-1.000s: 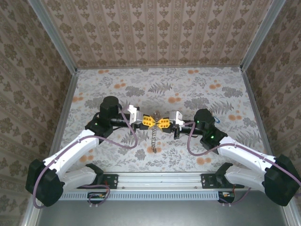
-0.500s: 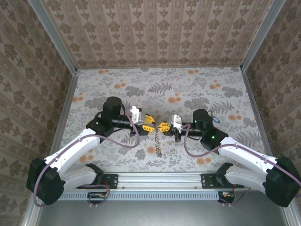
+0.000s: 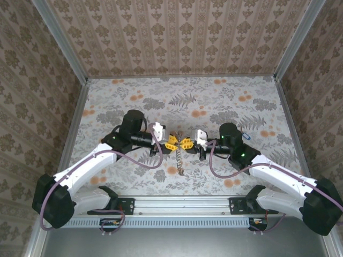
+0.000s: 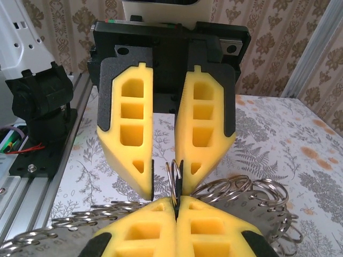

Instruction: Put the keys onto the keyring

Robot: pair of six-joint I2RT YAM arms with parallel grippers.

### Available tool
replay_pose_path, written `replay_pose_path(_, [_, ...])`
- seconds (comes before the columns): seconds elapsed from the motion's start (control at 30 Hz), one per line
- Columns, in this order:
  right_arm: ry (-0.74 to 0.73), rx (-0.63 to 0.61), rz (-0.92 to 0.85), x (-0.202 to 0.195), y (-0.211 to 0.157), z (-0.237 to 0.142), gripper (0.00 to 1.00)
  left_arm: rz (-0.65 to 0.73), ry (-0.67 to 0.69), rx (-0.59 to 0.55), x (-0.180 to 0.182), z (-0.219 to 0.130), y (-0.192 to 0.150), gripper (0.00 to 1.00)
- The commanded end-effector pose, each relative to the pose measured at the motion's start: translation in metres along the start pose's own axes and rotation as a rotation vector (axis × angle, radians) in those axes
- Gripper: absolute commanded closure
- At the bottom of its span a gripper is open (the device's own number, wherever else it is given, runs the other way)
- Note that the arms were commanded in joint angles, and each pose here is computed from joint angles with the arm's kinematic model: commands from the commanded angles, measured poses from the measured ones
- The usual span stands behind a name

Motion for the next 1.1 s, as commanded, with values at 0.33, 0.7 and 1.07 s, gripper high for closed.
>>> replay_pose_path(0.33, [-0.008,-0.045,-0.029,-0.002,0.017,0.0,1.0,0.083,0.036,-0.037,0.0,-0.002,0.015,0.83])
replay_pose_path(0.7, [-0.028,-0.065,-0.032,-0.002,0.015,-0.002,0.96,0.087,0.005,-0.031,-0.001,0.001,0.014,1.0])
replay_pose_path(1.07, [-0.236,-0.151,0.039,-0.009,-0.001,-0.032,0.55,0.105,0.067,0.021,0.0,-0.006,0.011,1.0])
Point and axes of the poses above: each hand's point on the last joint's axis, 136 mm out from that joint toward the fingers, its own z axis out along the fingers, its own x axis along the line the jaws close on, y = z × x, the point moved 10 cm from there along -z, back along the fingers, and after that the axes turned 9 degrees about z, right-handed, at the moved point
